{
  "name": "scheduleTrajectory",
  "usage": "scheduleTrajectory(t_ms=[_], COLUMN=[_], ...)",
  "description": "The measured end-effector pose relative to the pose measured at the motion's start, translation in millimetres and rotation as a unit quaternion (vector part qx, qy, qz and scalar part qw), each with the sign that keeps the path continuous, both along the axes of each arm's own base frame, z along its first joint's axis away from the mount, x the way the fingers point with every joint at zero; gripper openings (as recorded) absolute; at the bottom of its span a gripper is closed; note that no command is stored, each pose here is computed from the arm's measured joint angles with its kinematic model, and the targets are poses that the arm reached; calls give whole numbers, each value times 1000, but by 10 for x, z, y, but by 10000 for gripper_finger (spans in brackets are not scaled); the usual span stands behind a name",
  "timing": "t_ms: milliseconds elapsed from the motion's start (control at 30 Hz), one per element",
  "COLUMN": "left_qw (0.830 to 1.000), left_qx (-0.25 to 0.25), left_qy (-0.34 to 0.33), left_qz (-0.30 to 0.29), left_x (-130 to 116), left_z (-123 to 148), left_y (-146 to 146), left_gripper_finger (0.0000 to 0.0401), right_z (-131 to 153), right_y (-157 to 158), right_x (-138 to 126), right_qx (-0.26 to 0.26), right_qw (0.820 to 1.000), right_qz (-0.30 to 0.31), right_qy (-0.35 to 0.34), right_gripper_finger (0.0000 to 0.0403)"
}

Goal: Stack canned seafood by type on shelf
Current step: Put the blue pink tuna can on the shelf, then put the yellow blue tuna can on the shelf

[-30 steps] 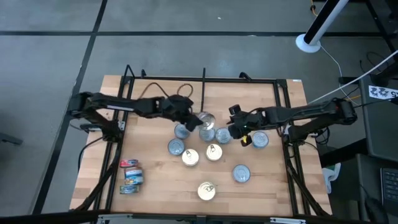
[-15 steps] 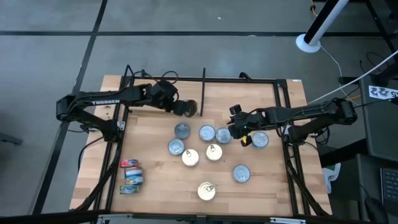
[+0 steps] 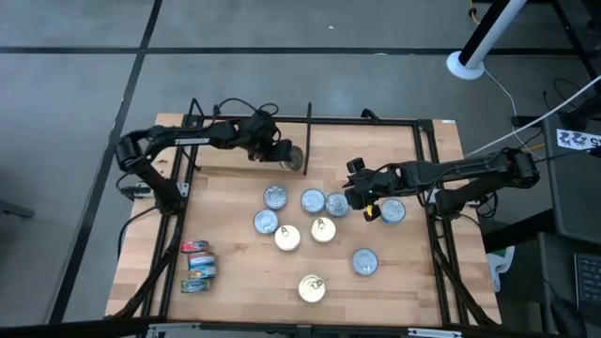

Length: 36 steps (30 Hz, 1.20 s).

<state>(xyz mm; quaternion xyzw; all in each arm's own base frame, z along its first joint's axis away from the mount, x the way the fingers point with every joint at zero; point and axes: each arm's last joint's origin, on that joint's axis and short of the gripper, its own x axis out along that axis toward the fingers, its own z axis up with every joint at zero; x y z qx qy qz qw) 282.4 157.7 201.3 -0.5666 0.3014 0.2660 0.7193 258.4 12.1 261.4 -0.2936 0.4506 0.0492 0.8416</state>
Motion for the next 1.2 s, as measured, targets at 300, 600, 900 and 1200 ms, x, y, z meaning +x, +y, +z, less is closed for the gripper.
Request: scheduleTrajectory(t_ms=[300, 600, 900, 1200], left_qw=[1000, 1000, 999, 999], left_qx=[-18, 15, 41, 28], left_qy=[-7, 0, 19, 32], left_qz=[16, 0, -22, -20], left_x=[-61, -89, -104, -149], left_z=[-109, -111, -140, -156], left_y=[224, 267, 265, 272], left_gripper_finger=[203, 203, 232, 278], right_z=[0, 0, 0, 0], right_y=[0, 0, 0, 0], right_x=[0, 0, 0, 0], right_qx=[0, 0, 0, 0], right_qw=[1000, 1000, 1000, 1000], right_qz=[0, 0, 0, 0], right_qy=[0, 0, 0, 0], right_gripper_finger=[144, 144, 144, 144])
